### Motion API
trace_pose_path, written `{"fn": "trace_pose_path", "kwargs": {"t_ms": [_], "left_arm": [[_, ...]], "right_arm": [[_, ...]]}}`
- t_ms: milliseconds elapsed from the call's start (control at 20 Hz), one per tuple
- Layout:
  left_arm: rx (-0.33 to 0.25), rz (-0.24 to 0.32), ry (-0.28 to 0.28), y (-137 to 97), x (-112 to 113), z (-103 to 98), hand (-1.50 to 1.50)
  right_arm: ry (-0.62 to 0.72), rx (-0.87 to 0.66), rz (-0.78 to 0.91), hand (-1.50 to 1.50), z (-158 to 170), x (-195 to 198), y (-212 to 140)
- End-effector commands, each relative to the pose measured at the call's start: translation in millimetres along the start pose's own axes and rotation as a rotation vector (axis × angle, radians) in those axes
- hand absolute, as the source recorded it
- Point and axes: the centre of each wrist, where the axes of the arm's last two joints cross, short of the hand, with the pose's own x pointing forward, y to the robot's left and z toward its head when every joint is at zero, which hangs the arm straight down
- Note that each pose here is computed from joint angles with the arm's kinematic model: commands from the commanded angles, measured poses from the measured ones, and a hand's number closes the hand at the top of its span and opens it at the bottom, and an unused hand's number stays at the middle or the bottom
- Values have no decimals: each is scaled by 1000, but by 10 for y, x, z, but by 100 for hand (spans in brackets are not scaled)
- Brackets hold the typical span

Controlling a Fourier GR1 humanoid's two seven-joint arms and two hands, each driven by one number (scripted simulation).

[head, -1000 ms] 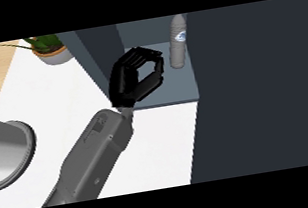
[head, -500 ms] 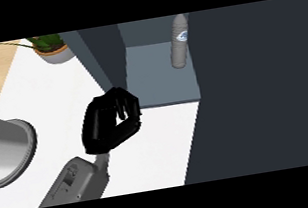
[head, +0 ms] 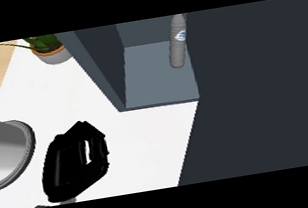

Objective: Pick up the bottled water, place it into the cabinet and close the cabinet

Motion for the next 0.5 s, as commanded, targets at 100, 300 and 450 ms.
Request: {"fn": "trace_pose_path", "kwargs": {"t_ms": [100, 300, 450], "left_arm": [[36, 13, -27, 334, 165, 154, 150], [46, 8, -18, 474, 298, 305, 150], [55, -1, -41, 519, 374, 287, 150]], "right_arm": [[-67, 157, -24, 150, -278, 158, 440], [-63, 213, 17, 150, -485, 216, 634], [-165, 160, 97, 150, -556, 229, 726]]}}
